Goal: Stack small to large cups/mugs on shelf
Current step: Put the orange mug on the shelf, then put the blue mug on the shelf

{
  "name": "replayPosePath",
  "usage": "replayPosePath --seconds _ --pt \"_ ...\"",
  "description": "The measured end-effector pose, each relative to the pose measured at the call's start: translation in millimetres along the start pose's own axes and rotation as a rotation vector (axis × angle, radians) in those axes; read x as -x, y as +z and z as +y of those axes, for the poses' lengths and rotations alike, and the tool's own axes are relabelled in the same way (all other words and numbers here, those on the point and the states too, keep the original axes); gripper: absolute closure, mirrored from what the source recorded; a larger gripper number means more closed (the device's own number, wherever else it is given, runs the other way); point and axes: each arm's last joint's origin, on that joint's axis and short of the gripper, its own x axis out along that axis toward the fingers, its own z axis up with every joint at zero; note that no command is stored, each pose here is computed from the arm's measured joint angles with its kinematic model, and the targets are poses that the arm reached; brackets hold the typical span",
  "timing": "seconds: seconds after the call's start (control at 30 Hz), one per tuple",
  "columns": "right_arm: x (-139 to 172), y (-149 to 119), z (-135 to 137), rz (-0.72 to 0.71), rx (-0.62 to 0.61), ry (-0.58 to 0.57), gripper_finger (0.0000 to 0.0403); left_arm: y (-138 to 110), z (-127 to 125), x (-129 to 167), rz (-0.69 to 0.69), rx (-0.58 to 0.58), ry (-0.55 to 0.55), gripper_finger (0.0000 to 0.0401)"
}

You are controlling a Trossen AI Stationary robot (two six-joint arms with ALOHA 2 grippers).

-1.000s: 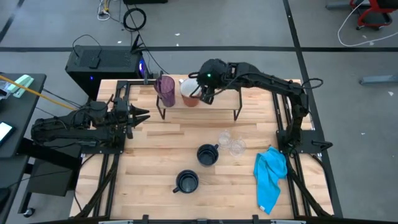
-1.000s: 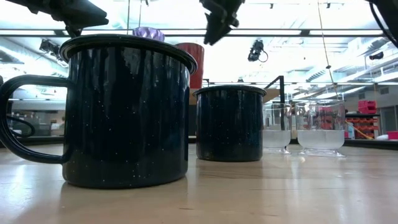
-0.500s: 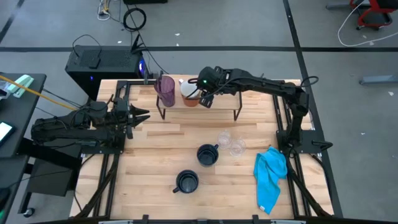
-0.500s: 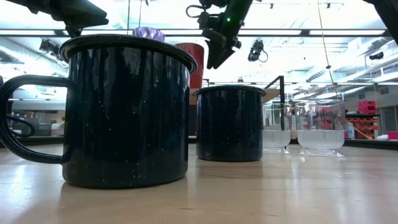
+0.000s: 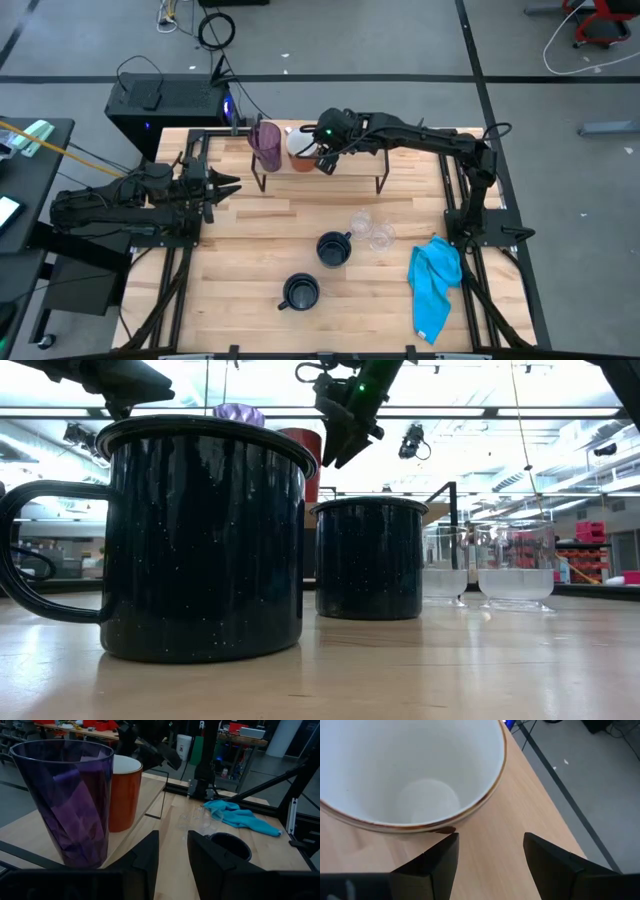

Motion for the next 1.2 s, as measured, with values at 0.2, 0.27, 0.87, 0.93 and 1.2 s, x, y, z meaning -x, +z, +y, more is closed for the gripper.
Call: replayPosePath --seconds 0.2,0.27,0.87,0.93,1.2 --pt "0 1 2 -0.008 0.003 0.005 0.0174 0 0 0 -0.001 0.003 0.0 0.0291" --pt "1 1 2 -0.015 0.002 0.005 0.0174 0 0 0 -0.001 0.003 -0.001 0.0291" --pt "0 4 3 -0.039 0.005 0.019 0.0174 0 0 0 -0.001 0.004 0.0 0.0291" --pt "1 2 3 -0.025 0.01 0.018 0.0174 0 0 0 -0.001 0.004 0.0 0.0291" --pt "29 -7 5 0.025 0.04 0.039 0.0174 0 0 0 0.002 -0.002 0.0 0.0291"
